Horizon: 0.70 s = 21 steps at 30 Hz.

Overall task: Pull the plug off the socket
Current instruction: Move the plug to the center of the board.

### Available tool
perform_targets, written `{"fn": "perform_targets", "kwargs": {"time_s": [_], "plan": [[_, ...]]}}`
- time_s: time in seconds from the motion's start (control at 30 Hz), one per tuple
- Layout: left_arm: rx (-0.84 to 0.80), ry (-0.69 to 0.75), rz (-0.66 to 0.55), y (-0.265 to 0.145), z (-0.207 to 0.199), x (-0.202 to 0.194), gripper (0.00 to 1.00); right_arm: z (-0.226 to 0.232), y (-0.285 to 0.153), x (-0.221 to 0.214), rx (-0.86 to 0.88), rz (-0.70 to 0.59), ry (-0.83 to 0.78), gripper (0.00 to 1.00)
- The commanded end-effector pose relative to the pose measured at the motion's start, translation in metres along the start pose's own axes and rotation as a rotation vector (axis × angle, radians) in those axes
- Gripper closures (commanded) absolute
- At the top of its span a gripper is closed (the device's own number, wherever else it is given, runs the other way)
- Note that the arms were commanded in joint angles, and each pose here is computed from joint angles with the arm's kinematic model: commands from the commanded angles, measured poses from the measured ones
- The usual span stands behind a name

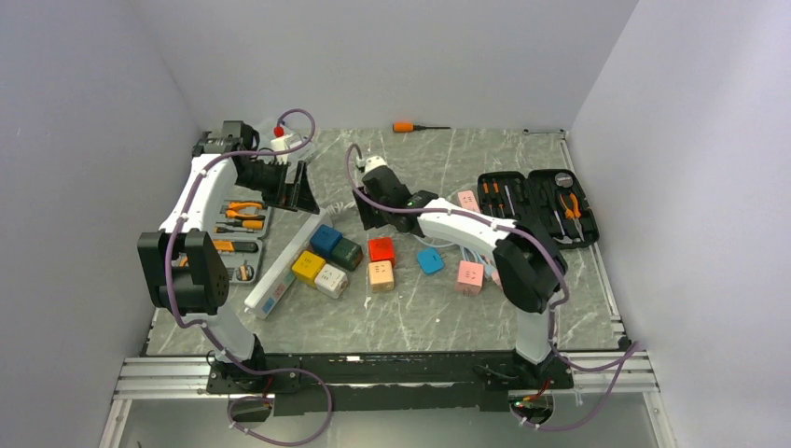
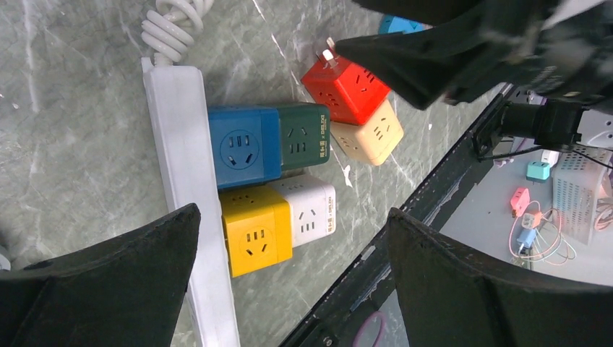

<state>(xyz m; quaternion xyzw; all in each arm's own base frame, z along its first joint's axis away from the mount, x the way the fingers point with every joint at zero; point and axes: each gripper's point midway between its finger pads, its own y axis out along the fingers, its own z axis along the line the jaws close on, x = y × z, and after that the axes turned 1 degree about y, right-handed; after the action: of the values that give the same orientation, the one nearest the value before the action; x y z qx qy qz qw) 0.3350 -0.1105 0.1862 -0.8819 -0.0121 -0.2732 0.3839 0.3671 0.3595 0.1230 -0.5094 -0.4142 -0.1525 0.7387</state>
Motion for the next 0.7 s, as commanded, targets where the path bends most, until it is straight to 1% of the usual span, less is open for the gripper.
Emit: {"fn": "perform_targets", "kwargs": {"time_s": [0.0, 0.1, 0.33, 0.47, 0.67], "plan": [[-0.01, 0.061, -0.032, -0.013, -0.009, 0.011, 0.01, 0.009, 0.004, 0.003, 0.047, 0.019, -0.056, 0.54], [-0.003, 0.072, -0.032, -0.016, -0.011, 0.011, 0.01, 0.008, 0.007, -0.011, 0.051, 0.044, -0.045, 0.55], [0.009, 0.112, -0.047, -0.024, -0.017, 0.01, 0.01, -0.016, 0.01, -0.054, -0.024, 0.123, -0.006, 0.6], [0.014, 0.127, -0.043, -0.025, -0.018, 0.008, 0.01, -0.025, 0.002, -0.072, -0.047, 0.152, 0.03, 0.63], [0.011, 0.13, -0.043, -0.024, -0.018, 0.005, 0.01, -0.033, -0.021, -0.085, -0.076, 0.148, 0.102, 0.65]]}}
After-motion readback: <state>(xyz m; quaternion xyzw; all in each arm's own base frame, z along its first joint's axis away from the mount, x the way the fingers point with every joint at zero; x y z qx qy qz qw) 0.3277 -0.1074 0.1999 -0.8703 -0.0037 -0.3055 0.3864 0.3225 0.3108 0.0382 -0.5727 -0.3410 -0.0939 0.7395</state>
